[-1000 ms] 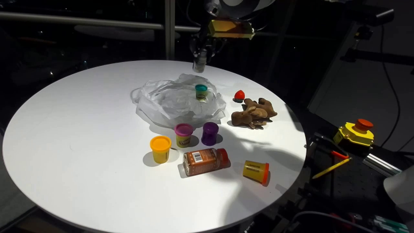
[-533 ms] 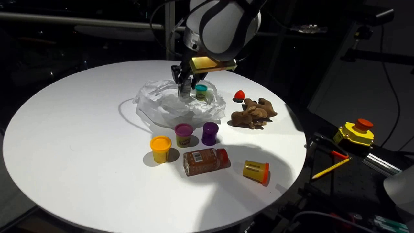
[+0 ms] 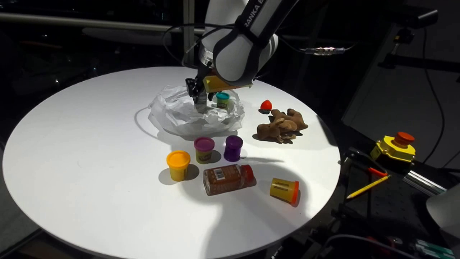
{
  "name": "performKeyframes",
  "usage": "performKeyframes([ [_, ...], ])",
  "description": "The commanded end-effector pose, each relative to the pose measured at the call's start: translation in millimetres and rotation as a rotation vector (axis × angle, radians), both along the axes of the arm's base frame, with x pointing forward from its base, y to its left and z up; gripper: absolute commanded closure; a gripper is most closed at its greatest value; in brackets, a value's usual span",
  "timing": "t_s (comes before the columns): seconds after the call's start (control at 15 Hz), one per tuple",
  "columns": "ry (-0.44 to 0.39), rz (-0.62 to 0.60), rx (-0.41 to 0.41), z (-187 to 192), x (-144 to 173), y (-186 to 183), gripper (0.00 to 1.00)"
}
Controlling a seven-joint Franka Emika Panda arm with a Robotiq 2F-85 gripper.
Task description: Pick the objects on the table and put them in the plastic bag
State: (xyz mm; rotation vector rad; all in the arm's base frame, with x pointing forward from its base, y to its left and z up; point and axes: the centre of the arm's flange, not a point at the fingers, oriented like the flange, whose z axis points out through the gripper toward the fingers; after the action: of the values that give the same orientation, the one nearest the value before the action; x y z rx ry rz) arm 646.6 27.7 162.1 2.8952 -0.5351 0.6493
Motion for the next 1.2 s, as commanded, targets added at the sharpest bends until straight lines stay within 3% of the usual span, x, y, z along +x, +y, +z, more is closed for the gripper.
performKeyframes([
  [0.0,-0.02,-0.031,-0.001,22,12,-9,0.11],
  [0.13,-0.018,-0.05,-0.002,47,13,-21,0.0],
  [0.27,0.02,-0.055,-0.004,69,11,-37,0.0],
  [0.6,0.233,-0.046,0.028,108,-18,-102,0.0],
  [1.13,0.406,-0.032,0.073,41,-97,-177,0.0],
])
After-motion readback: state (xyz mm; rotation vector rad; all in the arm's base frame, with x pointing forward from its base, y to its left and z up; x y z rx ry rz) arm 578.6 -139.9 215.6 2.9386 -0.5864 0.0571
